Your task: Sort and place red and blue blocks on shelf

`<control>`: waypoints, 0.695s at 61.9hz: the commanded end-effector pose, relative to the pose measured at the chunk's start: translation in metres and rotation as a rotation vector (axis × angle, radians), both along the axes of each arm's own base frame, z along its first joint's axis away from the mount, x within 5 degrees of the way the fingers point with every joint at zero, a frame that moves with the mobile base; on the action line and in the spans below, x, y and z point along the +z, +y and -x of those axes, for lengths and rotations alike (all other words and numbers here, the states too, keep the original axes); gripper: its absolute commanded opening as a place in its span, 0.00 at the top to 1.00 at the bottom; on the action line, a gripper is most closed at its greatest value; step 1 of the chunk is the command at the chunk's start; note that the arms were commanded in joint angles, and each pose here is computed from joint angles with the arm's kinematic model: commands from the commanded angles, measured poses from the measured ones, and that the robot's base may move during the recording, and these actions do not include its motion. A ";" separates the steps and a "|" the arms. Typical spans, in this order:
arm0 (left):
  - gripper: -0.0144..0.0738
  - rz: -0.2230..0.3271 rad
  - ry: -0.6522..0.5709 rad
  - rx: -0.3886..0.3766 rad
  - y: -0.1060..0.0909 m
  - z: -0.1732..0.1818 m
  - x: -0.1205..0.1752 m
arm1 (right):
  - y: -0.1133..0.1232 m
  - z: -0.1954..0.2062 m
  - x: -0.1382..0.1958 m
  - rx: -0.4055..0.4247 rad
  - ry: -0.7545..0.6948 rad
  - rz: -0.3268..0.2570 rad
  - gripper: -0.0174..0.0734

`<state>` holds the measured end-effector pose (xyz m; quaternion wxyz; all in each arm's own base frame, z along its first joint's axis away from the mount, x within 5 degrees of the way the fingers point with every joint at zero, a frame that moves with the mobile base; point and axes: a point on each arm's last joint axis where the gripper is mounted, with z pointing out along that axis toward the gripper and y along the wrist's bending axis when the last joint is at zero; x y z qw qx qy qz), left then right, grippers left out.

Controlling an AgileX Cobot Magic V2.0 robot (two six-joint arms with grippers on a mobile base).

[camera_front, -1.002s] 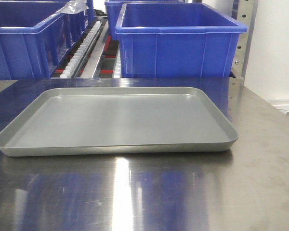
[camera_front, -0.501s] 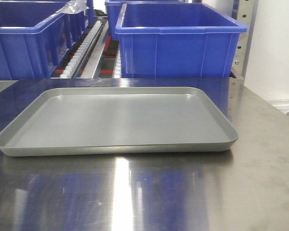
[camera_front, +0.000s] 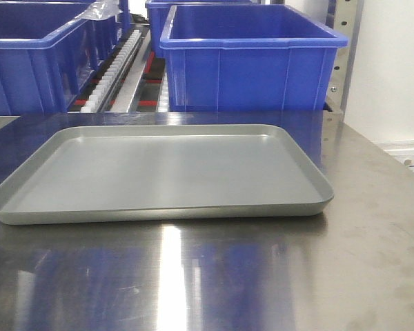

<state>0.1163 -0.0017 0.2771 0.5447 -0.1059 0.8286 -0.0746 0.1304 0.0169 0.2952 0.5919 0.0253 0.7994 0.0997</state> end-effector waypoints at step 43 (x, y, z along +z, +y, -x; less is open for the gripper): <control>0.70 0.013 -0.111 0.001 0.000 -0.003 0.017 | -0.001 -0.001 0.018 -0.010 -0.126 0.002 0.75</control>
